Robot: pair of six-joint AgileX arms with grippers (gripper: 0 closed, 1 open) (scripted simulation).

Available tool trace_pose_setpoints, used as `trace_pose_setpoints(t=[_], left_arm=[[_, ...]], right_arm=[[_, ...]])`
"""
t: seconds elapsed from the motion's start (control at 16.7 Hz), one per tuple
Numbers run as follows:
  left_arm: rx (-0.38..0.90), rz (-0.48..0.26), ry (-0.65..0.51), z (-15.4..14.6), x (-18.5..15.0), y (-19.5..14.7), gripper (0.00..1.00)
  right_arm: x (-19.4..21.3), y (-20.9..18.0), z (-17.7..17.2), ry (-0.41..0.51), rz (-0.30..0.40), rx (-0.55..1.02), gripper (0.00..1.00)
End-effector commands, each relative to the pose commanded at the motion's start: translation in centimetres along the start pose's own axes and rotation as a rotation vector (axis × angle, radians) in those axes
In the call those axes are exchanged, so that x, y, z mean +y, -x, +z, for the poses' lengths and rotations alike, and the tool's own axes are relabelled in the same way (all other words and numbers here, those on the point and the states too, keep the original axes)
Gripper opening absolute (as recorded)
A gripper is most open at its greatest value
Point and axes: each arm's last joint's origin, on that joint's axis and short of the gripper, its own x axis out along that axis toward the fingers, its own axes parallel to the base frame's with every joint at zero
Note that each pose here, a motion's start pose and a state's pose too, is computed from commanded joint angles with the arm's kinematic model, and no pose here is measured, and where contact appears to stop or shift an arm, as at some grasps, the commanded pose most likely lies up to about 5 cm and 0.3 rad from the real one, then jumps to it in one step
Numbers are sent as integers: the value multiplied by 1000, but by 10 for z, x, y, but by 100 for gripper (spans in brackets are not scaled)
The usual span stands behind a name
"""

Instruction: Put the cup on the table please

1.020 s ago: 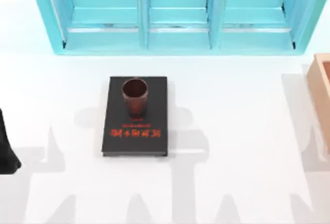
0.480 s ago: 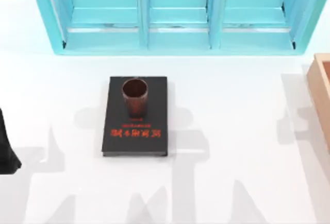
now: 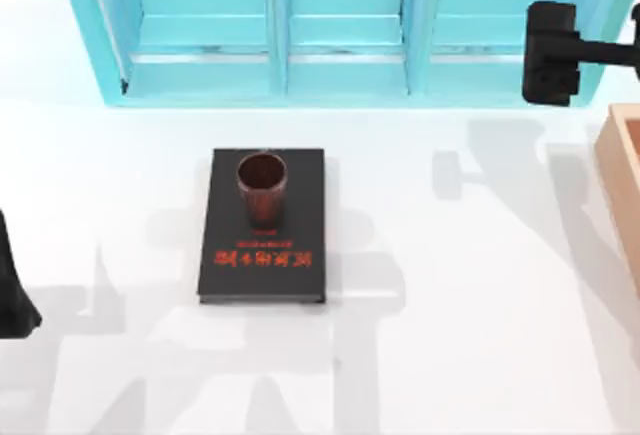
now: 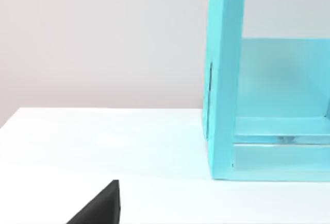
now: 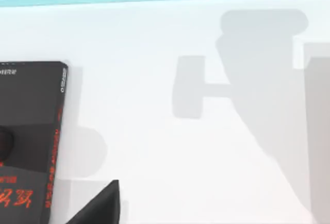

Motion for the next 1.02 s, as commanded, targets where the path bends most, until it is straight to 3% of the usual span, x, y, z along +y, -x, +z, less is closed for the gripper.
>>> trace_pose_setpoints(t=[0.18, 0.42, 0.72, 1.02], left_arm=[[0, 0, 0, 0, 0, 0, 100], [0, 0, 0, 0, 0, 0, 100], [0, 0, 0, 0, 0, 0, 100], [0, 0, 0, 0, 0, 0, 100]], right_arm=[[53, -32, 28, 9, -42, 146, 100], [125, -76, 40, 23, -99, 271, 100], [193, -116, 26, 32, -146, 342, 100], [225, -136, 5, 32, -167, 367, 100]])
